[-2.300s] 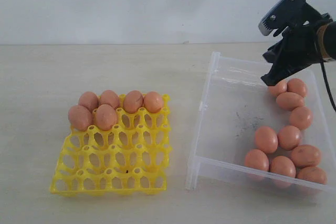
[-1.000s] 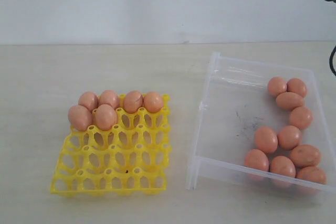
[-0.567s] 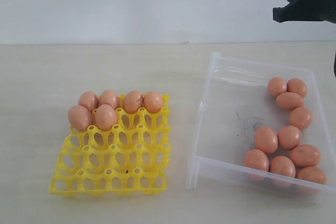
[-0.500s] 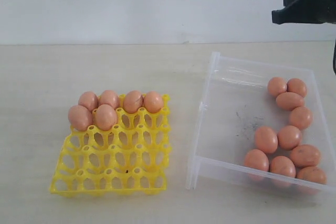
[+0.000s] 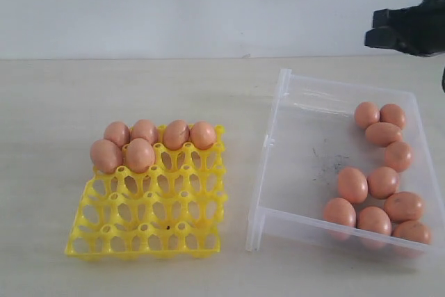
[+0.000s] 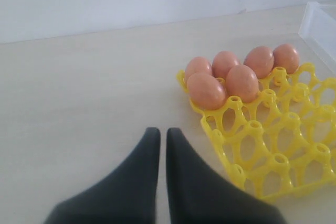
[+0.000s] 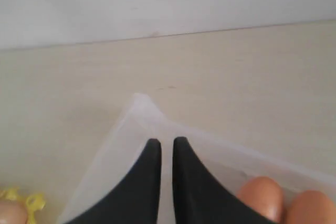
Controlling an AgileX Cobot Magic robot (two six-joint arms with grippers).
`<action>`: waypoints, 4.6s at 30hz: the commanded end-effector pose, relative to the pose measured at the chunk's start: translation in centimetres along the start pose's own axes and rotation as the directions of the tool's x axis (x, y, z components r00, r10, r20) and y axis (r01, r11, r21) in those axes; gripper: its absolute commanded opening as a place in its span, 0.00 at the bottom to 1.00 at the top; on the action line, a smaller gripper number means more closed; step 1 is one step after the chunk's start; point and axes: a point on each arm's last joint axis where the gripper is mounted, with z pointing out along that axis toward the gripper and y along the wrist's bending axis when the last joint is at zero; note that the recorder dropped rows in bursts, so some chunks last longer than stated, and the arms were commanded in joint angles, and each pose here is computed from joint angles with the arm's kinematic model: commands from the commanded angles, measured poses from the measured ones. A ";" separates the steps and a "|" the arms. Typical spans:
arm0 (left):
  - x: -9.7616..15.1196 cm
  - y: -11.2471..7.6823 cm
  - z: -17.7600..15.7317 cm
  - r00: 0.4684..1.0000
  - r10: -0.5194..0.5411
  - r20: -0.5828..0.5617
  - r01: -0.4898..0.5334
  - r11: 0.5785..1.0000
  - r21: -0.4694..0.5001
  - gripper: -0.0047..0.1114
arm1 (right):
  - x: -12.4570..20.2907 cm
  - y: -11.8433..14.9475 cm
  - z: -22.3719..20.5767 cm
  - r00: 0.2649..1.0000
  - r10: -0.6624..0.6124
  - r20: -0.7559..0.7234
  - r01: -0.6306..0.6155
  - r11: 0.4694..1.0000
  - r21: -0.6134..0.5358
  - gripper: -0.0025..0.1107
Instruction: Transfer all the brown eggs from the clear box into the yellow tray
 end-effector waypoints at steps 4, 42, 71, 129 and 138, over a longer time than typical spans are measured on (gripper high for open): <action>0.0 0.0 0.0 1.000 -0.005 0.004 0.005 1.000 0.005 0.08 | 1.7 -3.8 -1.9 0.999 -0.039 -0.031 0.041 0.996 0.076 0.02; 0.0 0.0 0.0 1.000 -0.005 0.004 0.005 1.000 0.005 0.08 | 8.9 1.3 -1.6 0.783 -0.606 0.141 0.550 0.780 0.299 0.02; 0.0 0.0 0.0 1.000 -0.005 0.004 0.005 1.000 0.005 0.08 | 1.8 4.8 1.0 0.227 -0.600 -0.767 0.810 0.554 -0.194 0.35; 0.0 0.0 0.0 1.000 -0.005 0.004 0.005 1.000 0.005 0.08 | 4.4 1.2 8.2 0.857 -0.467 -0.220 0.481 0.876 0.013 0.02; 0.0 0.0 0.0 1.000 -0.005 0.004 0.005 1.000 0.005 0.08 | 6.7 3.2 7.7 0.887 -0.461 0.020 0.449 0.853 -0.266 0.02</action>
